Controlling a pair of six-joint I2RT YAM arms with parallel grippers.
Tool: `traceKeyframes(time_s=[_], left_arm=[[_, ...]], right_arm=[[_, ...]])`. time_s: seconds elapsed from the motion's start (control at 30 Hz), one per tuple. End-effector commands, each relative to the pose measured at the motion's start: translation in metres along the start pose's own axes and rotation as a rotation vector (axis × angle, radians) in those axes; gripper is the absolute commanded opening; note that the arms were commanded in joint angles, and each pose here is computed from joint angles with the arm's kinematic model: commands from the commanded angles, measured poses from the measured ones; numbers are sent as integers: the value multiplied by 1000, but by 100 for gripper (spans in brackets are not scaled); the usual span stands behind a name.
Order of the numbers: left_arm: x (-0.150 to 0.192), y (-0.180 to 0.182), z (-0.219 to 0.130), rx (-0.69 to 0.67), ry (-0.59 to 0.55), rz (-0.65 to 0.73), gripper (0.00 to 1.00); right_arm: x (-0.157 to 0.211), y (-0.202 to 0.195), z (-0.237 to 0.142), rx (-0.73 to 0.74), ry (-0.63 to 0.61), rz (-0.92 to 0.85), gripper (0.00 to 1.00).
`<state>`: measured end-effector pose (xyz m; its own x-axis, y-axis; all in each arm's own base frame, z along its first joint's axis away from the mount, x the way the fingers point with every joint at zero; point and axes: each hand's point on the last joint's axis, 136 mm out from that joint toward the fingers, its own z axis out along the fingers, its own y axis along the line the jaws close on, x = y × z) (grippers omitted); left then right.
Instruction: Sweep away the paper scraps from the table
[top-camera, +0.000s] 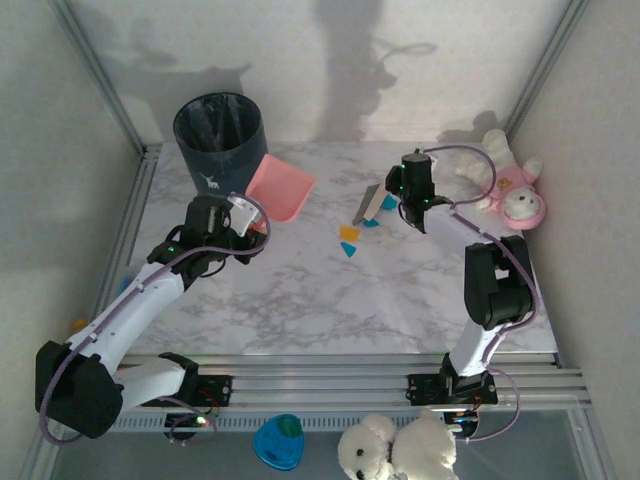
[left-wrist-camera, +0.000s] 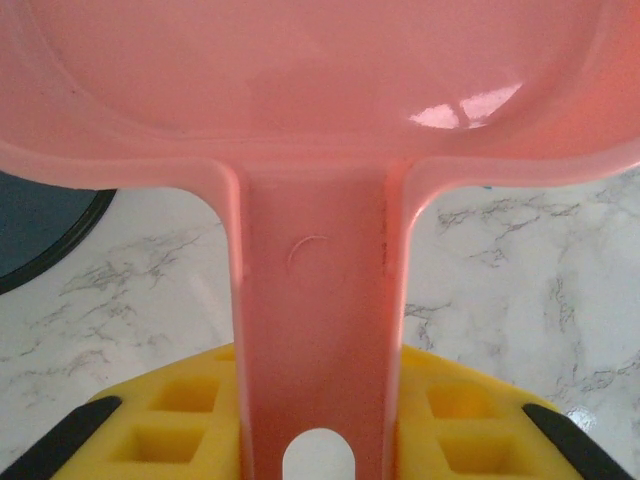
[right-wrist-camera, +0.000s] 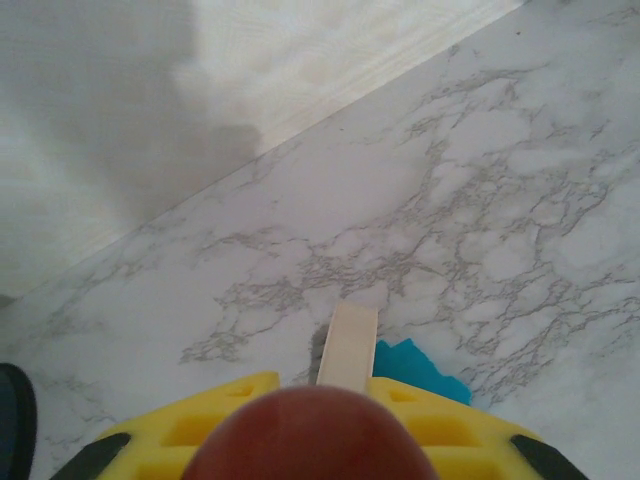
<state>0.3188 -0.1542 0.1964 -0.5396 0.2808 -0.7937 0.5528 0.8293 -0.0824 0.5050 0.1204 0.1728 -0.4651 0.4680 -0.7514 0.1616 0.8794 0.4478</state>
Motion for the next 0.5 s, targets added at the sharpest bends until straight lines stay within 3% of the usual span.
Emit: traceKeyframes(time_s=[0.0, 0.2, 0.47], left_arm=[[-7, -5, -4, 6, -29, 3, 12], [-6, -4, -3, 5, -26, 0, 12], [-4, -5, -1, 9, -15, 1, 12]], right_arm=[[-10, 17, -14, -69, -21, -16, 0], [-33, 48, -30, -186, -54, -100, 0], [-57, 59, -50, -204, -90, -312, 0]])
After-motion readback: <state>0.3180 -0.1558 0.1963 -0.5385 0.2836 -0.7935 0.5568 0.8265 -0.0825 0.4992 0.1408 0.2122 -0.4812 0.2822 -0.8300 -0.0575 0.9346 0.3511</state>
